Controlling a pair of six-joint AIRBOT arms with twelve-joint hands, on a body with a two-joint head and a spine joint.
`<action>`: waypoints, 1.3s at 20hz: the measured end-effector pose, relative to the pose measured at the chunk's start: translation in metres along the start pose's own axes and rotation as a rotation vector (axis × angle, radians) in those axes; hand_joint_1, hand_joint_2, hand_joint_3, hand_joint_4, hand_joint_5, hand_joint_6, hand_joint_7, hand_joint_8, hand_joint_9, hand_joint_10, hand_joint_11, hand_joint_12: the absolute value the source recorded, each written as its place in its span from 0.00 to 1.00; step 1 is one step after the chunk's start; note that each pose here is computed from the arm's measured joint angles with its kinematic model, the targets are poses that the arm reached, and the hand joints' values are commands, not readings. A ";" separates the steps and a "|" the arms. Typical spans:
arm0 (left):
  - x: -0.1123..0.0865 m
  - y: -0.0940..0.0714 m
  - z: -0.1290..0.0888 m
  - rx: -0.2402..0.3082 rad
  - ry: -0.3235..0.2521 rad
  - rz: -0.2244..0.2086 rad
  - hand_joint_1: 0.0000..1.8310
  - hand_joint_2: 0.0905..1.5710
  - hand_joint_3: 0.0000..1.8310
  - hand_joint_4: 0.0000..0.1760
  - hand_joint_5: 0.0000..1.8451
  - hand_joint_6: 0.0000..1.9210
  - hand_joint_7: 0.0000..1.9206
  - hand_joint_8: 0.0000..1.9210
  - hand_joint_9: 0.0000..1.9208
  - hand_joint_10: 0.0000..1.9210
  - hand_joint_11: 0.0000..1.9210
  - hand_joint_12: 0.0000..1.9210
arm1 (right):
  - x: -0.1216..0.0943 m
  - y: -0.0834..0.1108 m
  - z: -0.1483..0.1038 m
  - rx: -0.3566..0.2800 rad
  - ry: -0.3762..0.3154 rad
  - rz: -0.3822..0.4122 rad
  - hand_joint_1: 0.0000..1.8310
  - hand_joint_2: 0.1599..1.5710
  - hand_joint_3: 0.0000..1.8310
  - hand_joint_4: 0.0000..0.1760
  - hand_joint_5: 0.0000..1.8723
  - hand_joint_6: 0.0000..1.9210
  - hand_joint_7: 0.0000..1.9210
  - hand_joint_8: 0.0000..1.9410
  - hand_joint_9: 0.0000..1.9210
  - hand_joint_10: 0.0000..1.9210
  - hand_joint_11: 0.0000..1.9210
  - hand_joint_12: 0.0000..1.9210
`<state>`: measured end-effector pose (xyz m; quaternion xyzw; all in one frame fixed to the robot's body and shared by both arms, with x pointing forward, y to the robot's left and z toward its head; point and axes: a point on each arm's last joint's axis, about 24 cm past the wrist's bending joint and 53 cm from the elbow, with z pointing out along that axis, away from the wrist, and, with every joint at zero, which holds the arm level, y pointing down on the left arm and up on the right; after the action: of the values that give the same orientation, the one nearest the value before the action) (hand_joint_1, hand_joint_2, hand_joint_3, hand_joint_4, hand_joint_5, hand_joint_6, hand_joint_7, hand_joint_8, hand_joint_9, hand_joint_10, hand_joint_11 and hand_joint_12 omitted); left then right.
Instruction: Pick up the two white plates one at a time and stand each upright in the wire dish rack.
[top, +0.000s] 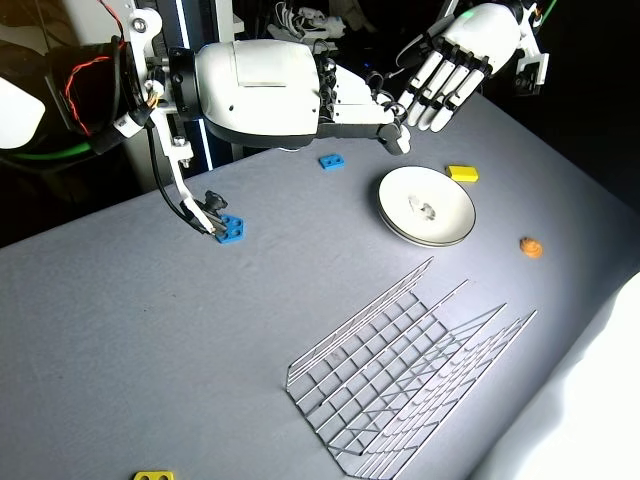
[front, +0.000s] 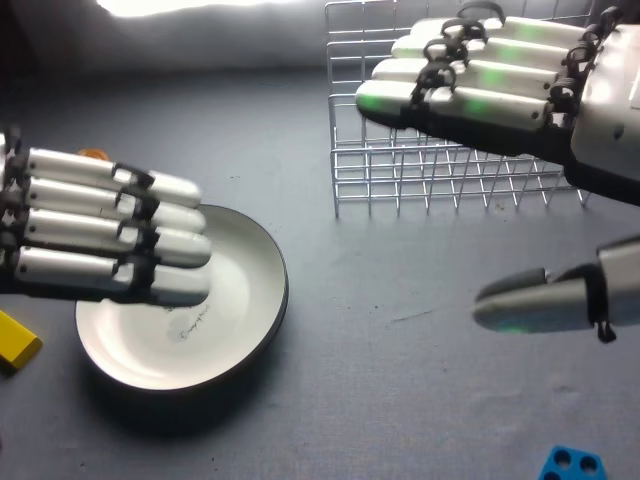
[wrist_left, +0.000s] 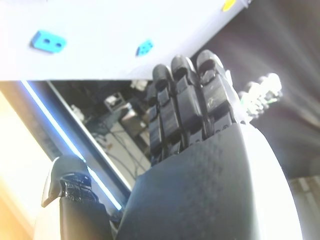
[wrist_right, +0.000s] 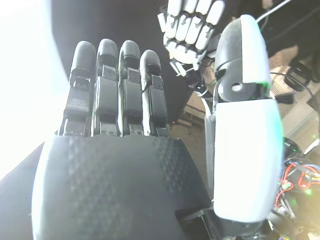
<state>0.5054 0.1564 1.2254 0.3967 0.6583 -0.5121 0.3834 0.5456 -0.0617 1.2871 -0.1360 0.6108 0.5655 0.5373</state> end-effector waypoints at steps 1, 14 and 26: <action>-0.002 -0.003 0.003 0.010 -0.008 -0.004 0.00 0.65 0.03 0.00 0.00 0.00 0.00 0.00 0.00 0.00 0.00 0.00 | 0.001 -0.002 -0.001 0.002 0.011 0.022 0.00 0.63 0.01 0.00 0.00 0.00 0.00 0.00 0.00 0.00 0.00 0.00; 0.015 0.010 -0.002 -0.020 0.133 0.113 0.00 0.65 0.01 0.00 0.00 0.00 0.00 0.00 0.00 0.00 0.00 0.00 | 0.014 -0.012 0.004 0.011 0.108 0.042 0.00 0.64 0.01 0.00 0.01 0.00 0.00 0.00 0.00 0.00 0.00 0.00; 0.059 0.044 -0.003 -0.083 0.272 0.065 0.00 0.65 0.01 0.00 0.00 0.00 0.00 0.00 0.00 0.00 0.00 0.00 | 0.020 -0.011 0.008 -0.006 0.139 -0.111 0.00 0.62 0.00 0.00 0.00 0.00 0.00 0.00 0.00 0.00 0.00 0.00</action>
<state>0.5225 0.1744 1.1563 0.4673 0.7117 -0.4132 0.3231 0.5503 -0.0494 1.2666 -0.2101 0.6364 0.5257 0.5239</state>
